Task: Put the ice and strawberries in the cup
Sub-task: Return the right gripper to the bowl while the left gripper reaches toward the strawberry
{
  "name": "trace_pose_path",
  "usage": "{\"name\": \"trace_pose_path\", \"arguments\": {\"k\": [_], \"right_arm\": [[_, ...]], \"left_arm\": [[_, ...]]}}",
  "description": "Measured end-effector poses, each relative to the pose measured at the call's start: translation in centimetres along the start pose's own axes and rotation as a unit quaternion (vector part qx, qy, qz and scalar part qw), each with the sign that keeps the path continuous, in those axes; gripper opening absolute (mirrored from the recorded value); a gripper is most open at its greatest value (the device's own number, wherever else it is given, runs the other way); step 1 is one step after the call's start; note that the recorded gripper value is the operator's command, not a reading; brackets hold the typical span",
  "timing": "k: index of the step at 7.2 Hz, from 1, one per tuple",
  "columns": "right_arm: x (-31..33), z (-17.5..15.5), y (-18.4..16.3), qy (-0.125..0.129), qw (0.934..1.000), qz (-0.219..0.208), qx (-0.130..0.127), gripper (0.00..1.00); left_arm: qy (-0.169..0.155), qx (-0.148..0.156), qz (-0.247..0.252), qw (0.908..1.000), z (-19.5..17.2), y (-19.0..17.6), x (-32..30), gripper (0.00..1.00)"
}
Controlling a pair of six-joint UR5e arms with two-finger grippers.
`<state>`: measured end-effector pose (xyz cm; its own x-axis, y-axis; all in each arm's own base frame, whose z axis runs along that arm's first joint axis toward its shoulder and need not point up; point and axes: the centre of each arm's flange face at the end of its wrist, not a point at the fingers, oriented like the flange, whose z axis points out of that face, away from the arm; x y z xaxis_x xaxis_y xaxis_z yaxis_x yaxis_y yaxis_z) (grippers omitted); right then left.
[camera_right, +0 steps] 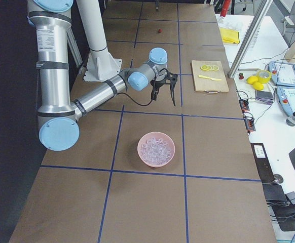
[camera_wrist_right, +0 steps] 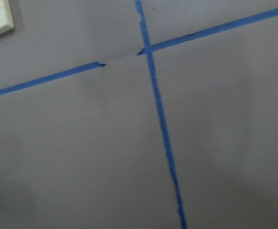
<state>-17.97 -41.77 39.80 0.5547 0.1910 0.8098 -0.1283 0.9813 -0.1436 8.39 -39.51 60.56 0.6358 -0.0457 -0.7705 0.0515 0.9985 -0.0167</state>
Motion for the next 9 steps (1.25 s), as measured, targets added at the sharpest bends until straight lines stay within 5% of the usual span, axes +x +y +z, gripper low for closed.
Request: {"name": "trace_pose_path", "arguments": {"k": [3,7,9], "right_arm": [[13.2,-2.9,-0.4,0.04,0.9945,-0.096,0.01,0.99],[16.7,-3.7,-0.6,0.05,0.9917,-0.118,0.016,0.99],[16.6,-3.8,-0.6,0.049,0.9916,-0.119,0.016,0.99]], "left_arm": [[-0.02,0.019,-0.003,0.9996,4.3,-2.0,9.5,1.0],[-0.056,0.022,0.009,0.9982,10.1,-0.7,13.5,1.0],[-0.047,0.031,0.018,0.9983,12.1,-1.6,13.0,0.97]]}}
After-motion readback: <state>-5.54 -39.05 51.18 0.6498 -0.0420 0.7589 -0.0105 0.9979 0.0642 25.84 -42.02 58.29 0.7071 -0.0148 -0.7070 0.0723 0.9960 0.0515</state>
